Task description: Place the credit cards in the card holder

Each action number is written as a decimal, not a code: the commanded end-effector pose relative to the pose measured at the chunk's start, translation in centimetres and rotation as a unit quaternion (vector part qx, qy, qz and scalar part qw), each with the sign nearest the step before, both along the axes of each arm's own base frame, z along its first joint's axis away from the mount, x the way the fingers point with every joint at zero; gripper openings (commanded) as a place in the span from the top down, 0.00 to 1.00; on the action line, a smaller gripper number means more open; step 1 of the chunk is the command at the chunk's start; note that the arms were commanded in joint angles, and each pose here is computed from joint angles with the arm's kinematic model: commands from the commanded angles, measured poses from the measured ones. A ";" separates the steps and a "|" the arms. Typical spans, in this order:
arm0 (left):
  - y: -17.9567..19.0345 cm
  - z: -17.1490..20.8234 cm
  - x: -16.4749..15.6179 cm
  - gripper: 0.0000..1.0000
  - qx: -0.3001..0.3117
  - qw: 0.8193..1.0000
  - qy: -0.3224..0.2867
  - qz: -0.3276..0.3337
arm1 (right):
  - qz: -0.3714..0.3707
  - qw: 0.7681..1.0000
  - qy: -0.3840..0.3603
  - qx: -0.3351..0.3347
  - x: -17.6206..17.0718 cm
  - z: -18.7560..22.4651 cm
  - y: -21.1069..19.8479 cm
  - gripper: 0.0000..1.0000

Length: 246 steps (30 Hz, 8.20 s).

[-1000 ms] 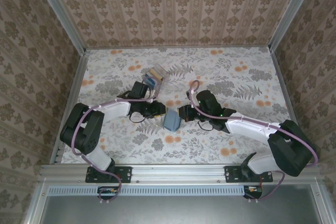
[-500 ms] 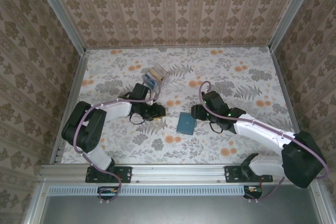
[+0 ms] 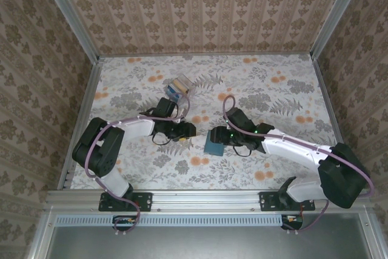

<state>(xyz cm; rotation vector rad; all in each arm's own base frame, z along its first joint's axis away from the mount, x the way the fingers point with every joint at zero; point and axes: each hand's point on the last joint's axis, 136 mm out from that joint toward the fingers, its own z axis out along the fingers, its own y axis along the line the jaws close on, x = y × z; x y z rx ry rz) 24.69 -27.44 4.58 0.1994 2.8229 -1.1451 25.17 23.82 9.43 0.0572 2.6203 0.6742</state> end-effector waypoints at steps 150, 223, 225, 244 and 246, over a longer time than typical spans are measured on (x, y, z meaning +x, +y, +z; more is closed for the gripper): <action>7.2 1.3 1.9 0.41 -0.104 0.978 0.012 0.181 | 0.143 0.980 0.040 0.131 0.8 -3.5 11.5 0.48; 2.2 2.4 2.8 0.67 -0.004 0.988 -0.155 -0.018 | 0.013 0.978 -0.007 0.210 10.5 -0.7 9.0 0.57; 2.5 2.4 3.0 0.76 0.006 0.989 -0.147 -0.002 | 0.004 0.980 0.000 0.198 10.5 -0.7 8.0 0.56; 0.9 3.3 0.6 0.95 -0.087 0.981 -0.089 0.147 | -0.116 0.991 0.066 -0.018 3.4 -3.1 0.0 0.38; 0.9 3.6 0.4 0.94 -0.087 0.980 -0.096 0.151 | -0.127 0.989 0.072 -0.038 3.2 -4.3 -0.9 0.38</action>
